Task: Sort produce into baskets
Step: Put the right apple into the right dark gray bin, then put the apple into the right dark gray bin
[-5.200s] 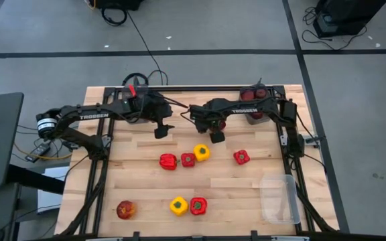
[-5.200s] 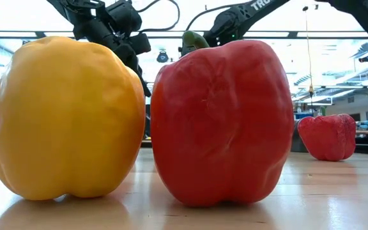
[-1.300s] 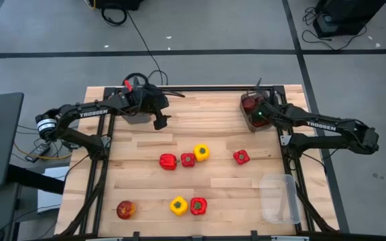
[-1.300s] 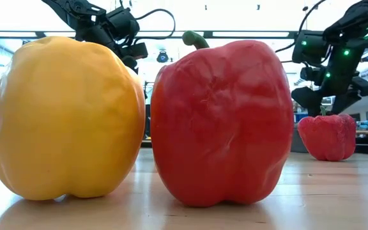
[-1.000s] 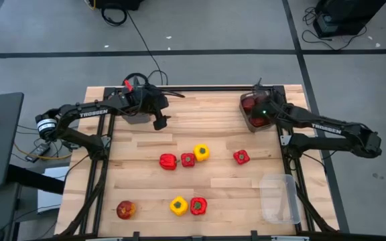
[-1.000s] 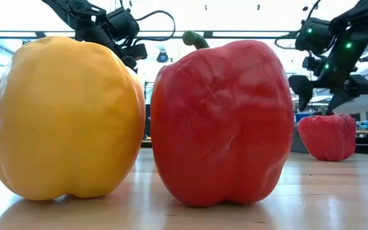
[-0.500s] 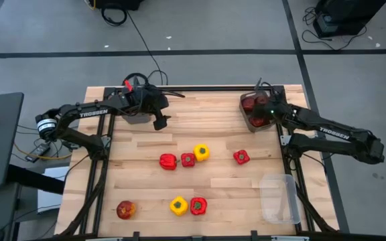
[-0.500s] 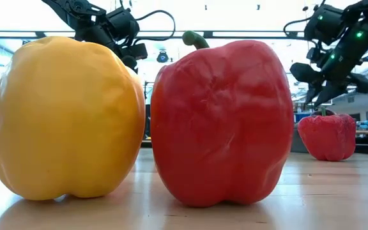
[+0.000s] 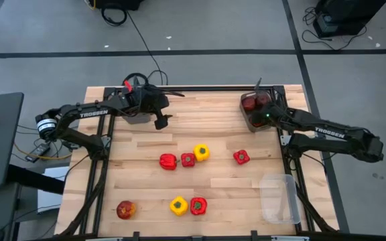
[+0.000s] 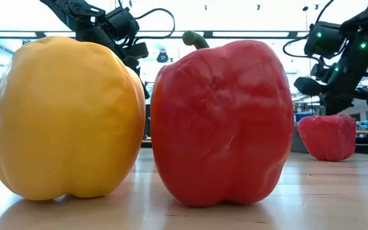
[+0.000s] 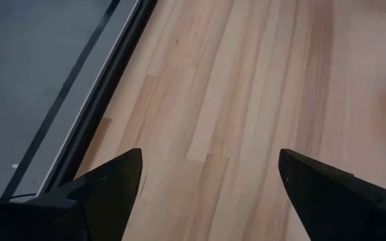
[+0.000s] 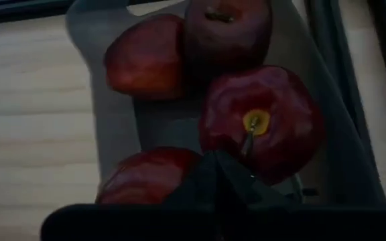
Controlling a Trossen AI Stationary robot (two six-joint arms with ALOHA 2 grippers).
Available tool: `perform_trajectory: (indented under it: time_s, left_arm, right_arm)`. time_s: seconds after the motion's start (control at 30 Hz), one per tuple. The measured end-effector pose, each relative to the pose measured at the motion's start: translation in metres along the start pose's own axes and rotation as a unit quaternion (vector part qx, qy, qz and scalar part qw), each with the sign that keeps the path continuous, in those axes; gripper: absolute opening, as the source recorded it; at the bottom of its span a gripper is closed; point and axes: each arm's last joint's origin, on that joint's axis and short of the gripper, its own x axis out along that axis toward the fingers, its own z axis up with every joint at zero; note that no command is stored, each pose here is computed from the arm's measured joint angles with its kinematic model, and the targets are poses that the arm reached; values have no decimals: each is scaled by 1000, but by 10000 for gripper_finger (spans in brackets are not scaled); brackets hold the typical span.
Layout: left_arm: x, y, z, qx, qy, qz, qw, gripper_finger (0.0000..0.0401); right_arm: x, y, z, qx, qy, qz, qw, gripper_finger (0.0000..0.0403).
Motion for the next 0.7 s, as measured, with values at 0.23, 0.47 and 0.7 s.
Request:
perform_trajectory:
  time_s: [0.23, 0.47, 0.7]
  left_arm:
    - [0, -1, -3, -2, 18, -5, 1000, 355]
    - [1, -8, -8, -20, 37, -16, 999, 355]
    - [8, -26, -22, -16, 49, -38, 998, 355]
  right_arm:
    - [-38, 23, 26, -54, -47, 126, 990, 41]
    - [-57, 69, 21, -156, -82, 365, 914, 59]
    - [-54, 101, -30, -261, -42, 408, 874, 58]
